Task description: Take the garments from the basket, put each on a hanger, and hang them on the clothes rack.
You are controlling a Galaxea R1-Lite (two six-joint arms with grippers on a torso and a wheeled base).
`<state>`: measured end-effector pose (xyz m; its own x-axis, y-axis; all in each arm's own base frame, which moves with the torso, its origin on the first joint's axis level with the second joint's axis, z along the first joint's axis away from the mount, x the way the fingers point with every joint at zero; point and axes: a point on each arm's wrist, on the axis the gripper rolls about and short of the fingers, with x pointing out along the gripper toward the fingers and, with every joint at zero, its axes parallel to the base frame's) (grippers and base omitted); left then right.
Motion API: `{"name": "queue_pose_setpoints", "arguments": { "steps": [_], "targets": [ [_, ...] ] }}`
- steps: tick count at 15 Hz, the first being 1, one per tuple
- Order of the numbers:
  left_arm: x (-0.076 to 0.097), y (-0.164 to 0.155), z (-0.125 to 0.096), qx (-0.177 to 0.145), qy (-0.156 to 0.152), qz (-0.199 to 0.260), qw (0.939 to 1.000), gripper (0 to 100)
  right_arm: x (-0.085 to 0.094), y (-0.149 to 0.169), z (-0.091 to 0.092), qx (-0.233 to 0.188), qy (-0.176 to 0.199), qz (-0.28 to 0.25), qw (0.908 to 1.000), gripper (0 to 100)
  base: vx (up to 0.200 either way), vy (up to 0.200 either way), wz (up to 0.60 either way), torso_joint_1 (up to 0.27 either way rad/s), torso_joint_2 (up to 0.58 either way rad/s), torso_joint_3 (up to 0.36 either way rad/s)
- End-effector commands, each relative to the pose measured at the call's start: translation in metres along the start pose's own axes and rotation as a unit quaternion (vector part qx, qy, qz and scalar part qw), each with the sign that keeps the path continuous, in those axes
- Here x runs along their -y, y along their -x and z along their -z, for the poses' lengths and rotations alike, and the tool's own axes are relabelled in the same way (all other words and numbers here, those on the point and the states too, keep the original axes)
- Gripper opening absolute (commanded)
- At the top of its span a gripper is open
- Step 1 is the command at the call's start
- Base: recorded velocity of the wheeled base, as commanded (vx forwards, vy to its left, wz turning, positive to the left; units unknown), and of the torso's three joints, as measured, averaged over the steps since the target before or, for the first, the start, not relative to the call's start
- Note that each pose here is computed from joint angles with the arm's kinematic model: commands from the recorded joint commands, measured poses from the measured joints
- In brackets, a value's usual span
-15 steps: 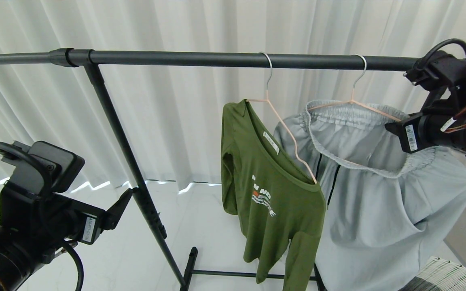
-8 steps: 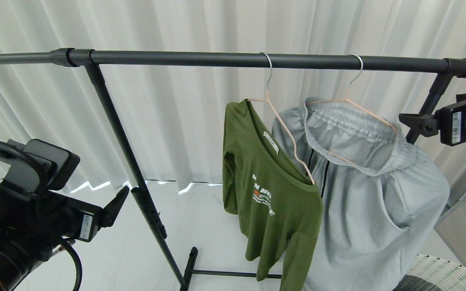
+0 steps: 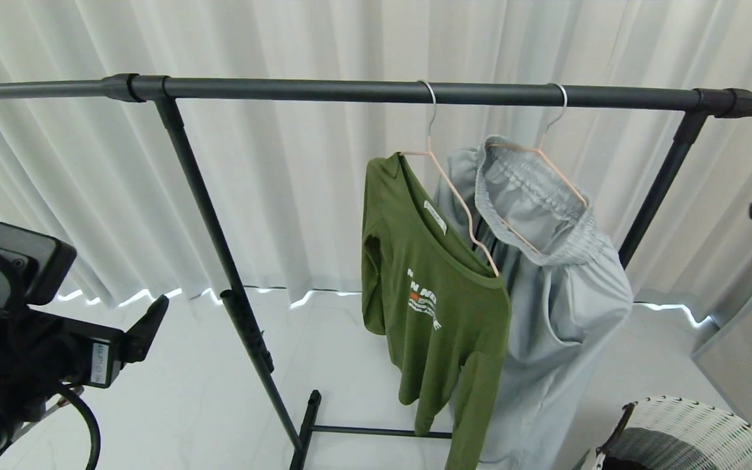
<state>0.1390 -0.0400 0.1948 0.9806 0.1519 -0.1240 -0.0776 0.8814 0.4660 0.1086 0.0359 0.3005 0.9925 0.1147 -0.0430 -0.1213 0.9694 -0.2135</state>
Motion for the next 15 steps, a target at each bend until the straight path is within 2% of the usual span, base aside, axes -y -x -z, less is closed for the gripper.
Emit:
{"name": "queue_pose_setpoints", "arguments": {
  "steps": [1, 5, 7, 9, 11, 12, 13, 14, 15],
  "targets": [
    [-0.01, 0.015, 0.005, 0.006, 0.011, -0.034, 0.9993, 100, 0.013, 0.024, 0.013, 0.004, 0.008, 0.05, 0.9987, 100, -0.2, 0.0, 0.0, -0.007, 0.0, 0.012],
    [-0.022, 0.041, 0.019, 0.005, -0.003, -0.099, 0.995, 100, 0.018, 0.05, 0.032, -0.005, 0.015, 0.093, 0.9955, 100, -0.2, 0.0, 0.0, 0.002, 0.0, 0.005],
    [-0.027, 0.065, 0.042, 0.003, -0.013, -0.141, 0.9899, 100, 0.016, 0.079, 0.056, -0.03, 0.023, 0.095, 0.9947, 100, -0.2, 0.0, 0.0, -0.002, 0.0, 0.007],
    [-0.034, 0.086, 0.061, -0.022, -0.026, -0.208, 0.9776, 100, 0.012, 0.108, 0.081, -0.061, 0.028, 0.093, 0.9934, 100, 0.0, 0.0, 0.0, 0.0, 0.0, 0.0],
    [-0.041, 0.103, 0.073, -0.051, -0.033, -0.266, 0.962, 100, 0.008, 0.134, 0.104, -0.092, 0.031, 0.101, 0.9901, 100, 0.0, 0.0, 0.0, 0.0, 0.0, 0.0],
    [-0.043, 0.109, 0.077, -0.072, -0.033, -0.299, 0.951, 100, 0.006, 0.144, 0.114, -0.104, 0.033, 0.109, 0.988, 100, 0.0, 0.0, 0.0, 0.0, 0.0, 0.0],
    [-0.044, 0.115, 0.081, -0.092, -0.03, -0.335, 0.9371, 100, 0.004, 0.151, 0.126, -0.115, 0.035, 0.12, 0.9854, 100, 0.0, 0.0, 0.0, 0.0, 0.0, 0.0],
    [-0.043, 0.118, 0.084, -0.101, -0.024, -0.36, 0.9273, 100, 0.003, 0.156, 0.136, -0.124, 0.037, 0.138, 0.982, 100, 0.0, 0.0, 0.0, 0.0, 0.0, 0.0],
    [-0.042, 0.12, 0.087, -0.107, -0.021, -0.371, 0.9223, 100, 0.002, 0.159, 0.143, -0.129, 0.039, 0.148, 0.9798, 100, 0.0, 0.0, 0.0, 0.0, 0.0, 0.0]
  ]
}}
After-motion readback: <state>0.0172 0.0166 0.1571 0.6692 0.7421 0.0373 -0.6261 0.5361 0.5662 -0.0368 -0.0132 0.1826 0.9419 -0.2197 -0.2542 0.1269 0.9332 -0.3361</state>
